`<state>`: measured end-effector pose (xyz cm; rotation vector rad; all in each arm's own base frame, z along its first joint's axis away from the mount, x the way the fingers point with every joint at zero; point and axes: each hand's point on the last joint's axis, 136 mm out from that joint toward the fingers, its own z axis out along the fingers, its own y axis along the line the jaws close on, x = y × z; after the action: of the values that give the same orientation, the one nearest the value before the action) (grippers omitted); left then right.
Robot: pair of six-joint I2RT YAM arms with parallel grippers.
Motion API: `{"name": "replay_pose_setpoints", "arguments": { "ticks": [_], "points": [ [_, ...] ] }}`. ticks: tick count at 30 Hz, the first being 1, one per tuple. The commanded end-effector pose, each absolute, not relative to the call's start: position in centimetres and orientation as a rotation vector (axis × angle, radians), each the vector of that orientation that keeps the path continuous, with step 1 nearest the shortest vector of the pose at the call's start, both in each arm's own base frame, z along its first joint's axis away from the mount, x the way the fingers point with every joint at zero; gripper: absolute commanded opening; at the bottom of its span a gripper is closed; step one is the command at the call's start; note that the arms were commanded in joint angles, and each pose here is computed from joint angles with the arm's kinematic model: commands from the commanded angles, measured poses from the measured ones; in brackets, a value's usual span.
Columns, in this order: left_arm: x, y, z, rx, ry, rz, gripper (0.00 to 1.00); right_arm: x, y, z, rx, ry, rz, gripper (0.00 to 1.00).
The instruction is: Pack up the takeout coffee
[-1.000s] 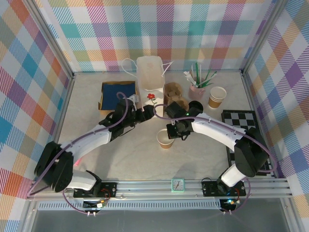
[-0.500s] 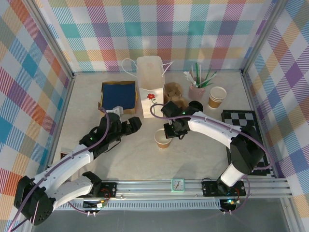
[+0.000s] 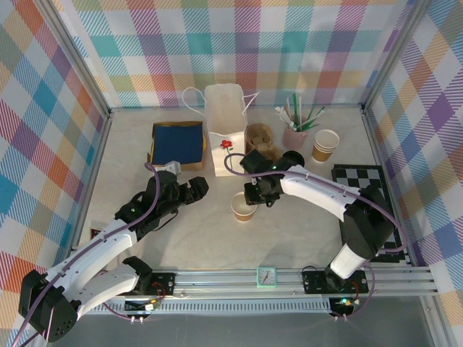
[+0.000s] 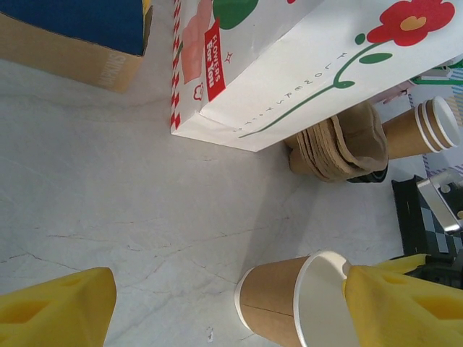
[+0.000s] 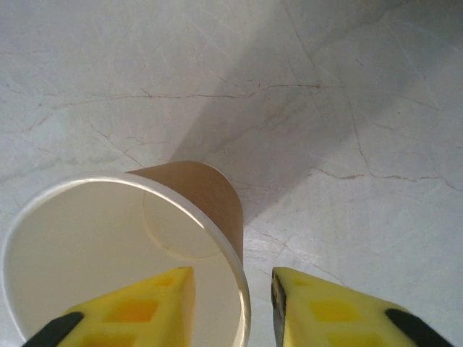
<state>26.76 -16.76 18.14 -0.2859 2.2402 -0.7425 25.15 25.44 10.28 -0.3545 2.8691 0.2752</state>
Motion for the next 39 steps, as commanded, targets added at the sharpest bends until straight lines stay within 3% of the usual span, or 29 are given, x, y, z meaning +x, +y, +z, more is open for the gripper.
{"name": "replay_pose_setpoints", "arguments": {
  "ticks": [1, 6, 12, 18, 20, 23, 26, 29, 33, 39],
  "points": [
    [26.7, -16.4, 18.6, -0.270, 2.229, -0.721, 0.83, 25.2, 25.3, 12.3, -0.375, 2.833, 0.274, 0.44],
    [26.7, -16.3, 18.8, -0.264, 2.226, -0.714, 0.83, 25.7, 24.5, 15.0, -0.403, 2.750, 0.239, 0.49],
    [26.6, -16.4, 19.0, -0.249, 2.221, -0.714, 0.83, 27.4, 21.4, 18.6, -0.394, 2.605, 0.183, 0.62],
    [26.4, -16.3, 18.8, -0.247, 2.220, -0.718, 0.83, 29.9, 16.6, 21.0, -0.195, 2.506, 0.284, 0.63],
    [26.3, -16.3, 18.7, -0.244, 2.220, -0.719, 0.82, 30.9, 14.7, 21.4, -0.151, 2.426, 0.195, 0.64],
    [26.2, -16.2, 18.6, -0.240, 2.224, -0.718, 0.83, 31.0, 14.9, 20.7, -0.394, 2.331, 0.136, 0.66],
    [26.1, -16.2, 18.5, -0.233, 2.227, -0.718, 0.82, 31.0, 13.2, 19.6, -0.413, 2.361, 0.027, 0.79],
    [26.1, -16.1, 18.5, -0.236, 2.224, -0.714, 0.83, 31.2, 12.3, 18.8, -0.428, 2.419, 0.081, 0.82],
    [25.9, -16.2, 18.2, -0.228, 2.230, -0.716, 0.83, 32.5, 12.2, 17.3, -0.572, 2.403, 0.128, 0.80],
    [25.5, -15.8, 17.8, -0.229, 2.242, -0.706, 0.83, 35.2, 11.8, 15.4, -0.666, 2.468, 0.172, 0.65]
  ]
}}
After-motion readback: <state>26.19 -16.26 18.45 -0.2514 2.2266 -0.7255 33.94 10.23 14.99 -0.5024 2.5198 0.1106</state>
